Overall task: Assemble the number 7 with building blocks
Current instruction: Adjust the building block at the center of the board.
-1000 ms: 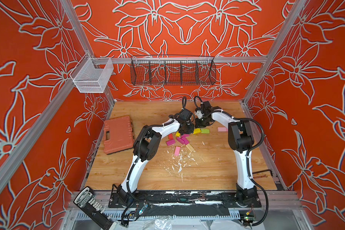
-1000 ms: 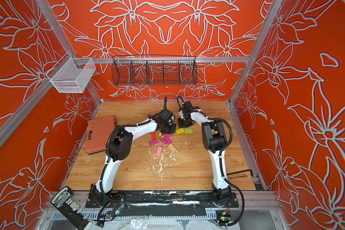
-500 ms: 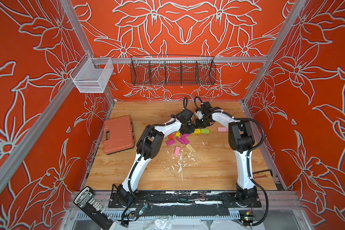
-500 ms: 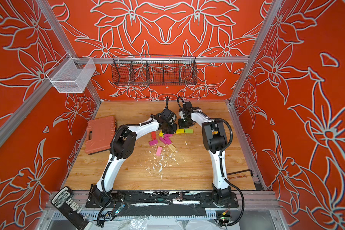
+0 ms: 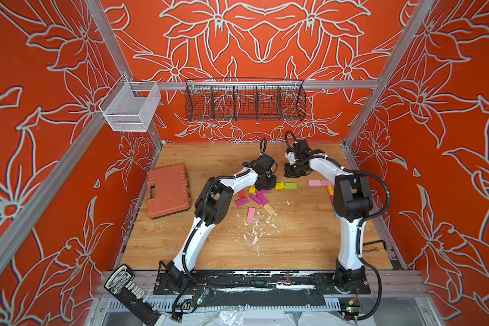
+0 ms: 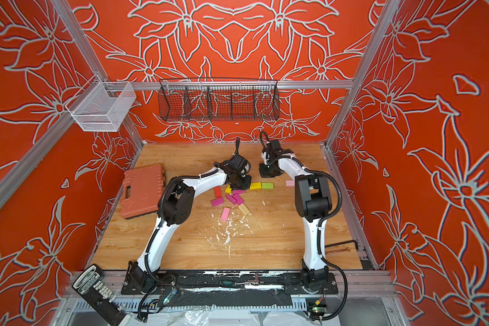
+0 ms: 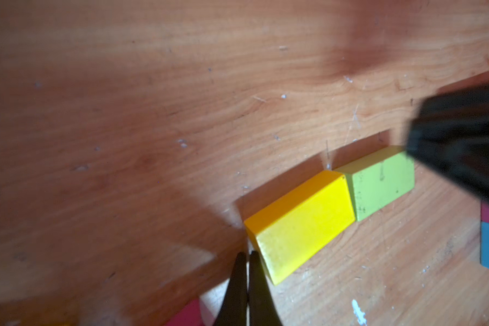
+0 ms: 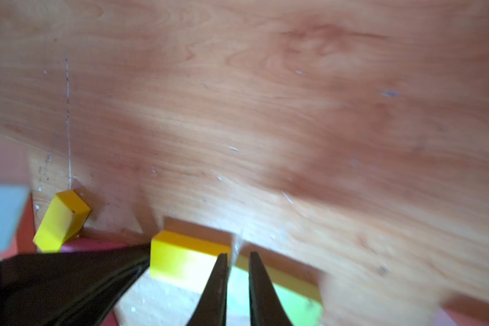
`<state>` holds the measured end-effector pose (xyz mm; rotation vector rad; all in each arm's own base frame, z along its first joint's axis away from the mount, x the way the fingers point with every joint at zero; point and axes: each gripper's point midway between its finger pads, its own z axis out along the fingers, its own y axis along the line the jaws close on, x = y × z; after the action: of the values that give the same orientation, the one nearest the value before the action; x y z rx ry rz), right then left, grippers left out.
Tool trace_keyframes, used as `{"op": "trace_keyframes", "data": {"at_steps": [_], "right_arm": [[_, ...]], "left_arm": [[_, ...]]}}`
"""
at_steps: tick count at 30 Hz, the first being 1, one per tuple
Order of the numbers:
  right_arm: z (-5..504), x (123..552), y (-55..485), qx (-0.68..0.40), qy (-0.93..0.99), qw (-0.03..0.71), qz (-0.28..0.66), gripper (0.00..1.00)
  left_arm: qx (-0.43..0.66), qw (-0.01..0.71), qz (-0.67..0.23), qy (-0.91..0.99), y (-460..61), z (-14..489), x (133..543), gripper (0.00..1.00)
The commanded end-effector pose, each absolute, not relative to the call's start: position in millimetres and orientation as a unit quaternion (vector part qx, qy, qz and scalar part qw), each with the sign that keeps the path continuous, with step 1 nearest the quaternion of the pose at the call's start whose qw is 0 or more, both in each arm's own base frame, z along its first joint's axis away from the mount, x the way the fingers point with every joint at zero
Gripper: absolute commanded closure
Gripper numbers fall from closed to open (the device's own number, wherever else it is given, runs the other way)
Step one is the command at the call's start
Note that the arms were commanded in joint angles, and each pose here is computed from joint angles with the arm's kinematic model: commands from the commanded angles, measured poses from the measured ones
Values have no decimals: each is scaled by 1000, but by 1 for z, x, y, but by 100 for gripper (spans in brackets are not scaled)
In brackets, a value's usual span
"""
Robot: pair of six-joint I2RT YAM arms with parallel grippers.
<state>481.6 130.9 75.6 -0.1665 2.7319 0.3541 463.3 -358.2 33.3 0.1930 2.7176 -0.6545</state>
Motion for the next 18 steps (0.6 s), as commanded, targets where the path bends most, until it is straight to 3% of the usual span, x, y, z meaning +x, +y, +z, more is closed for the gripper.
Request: {"op": "trace_keyframes", "data": {"at_steps": [1, 9, 18], "right_arm": [[85, 476, 99, -13, 975, 205, 88, 82], [81, 453, 60, 24, 978, 203, 42, 82], [59, 450, 66, 19, 983, 173, 59, 82]], "left_arm": [[68, 157, -224, 960, -356, 25, 464, 100], [68, 155, -220, 961, -356, 23, 465, 100], [72, 151, -223, 960, -358, 21, 465, 100]]}}
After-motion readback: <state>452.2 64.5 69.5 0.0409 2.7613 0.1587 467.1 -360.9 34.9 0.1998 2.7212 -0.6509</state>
